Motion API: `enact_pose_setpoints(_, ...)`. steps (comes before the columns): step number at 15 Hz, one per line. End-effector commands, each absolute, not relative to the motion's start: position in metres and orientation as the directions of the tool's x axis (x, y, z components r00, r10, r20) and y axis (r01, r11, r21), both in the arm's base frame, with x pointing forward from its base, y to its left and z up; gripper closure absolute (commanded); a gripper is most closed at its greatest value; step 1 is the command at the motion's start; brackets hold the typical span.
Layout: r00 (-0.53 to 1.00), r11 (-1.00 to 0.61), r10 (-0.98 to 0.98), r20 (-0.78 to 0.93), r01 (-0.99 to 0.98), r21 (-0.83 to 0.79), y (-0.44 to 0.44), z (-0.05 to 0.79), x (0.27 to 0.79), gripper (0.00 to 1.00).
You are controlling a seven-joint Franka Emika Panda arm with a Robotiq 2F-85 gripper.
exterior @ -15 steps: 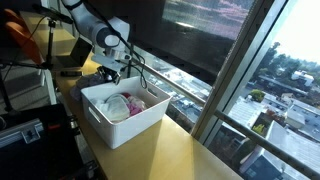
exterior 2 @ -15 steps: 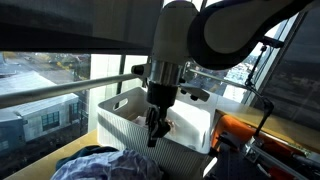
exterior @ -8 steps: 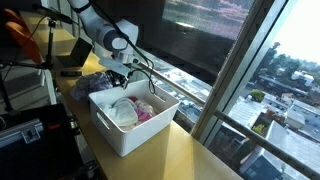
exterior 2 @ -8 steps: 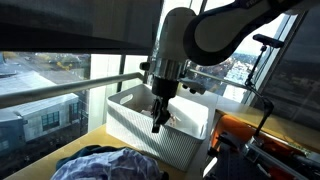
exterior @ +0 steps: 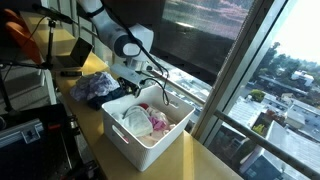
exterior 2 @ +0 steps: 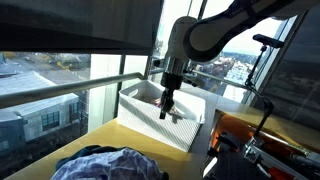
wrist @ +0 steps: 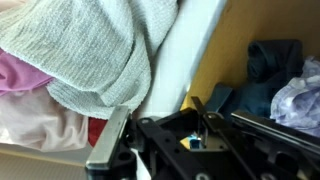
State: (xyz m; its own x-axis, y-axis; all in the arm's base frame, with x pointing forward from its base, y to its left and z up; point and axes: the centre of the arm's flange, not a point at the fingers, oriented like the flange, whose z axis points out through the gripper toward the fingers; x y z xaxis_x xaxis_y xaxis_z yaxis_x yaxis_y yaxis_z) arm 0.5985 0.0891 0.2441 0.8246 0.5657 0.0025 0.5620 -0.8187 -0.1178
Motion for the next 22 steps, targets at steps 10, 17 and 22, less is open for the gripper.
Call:
enact_pose_setpoints(10,0.859,-0.876,0.468,0.208,0.481,-0.017,0.013,0.378,0.657,0.02)
enact_pose_setpoints(17,0.927,-0.941,0.323,0.191,0.337,-0.044,-0.067,0.265,0.676,0.00)
enact_pose_setpoints(22,0.958,-0.962,0.248,0.141,0.261,-0.080,-0.091,0.173,0.681,0.00)
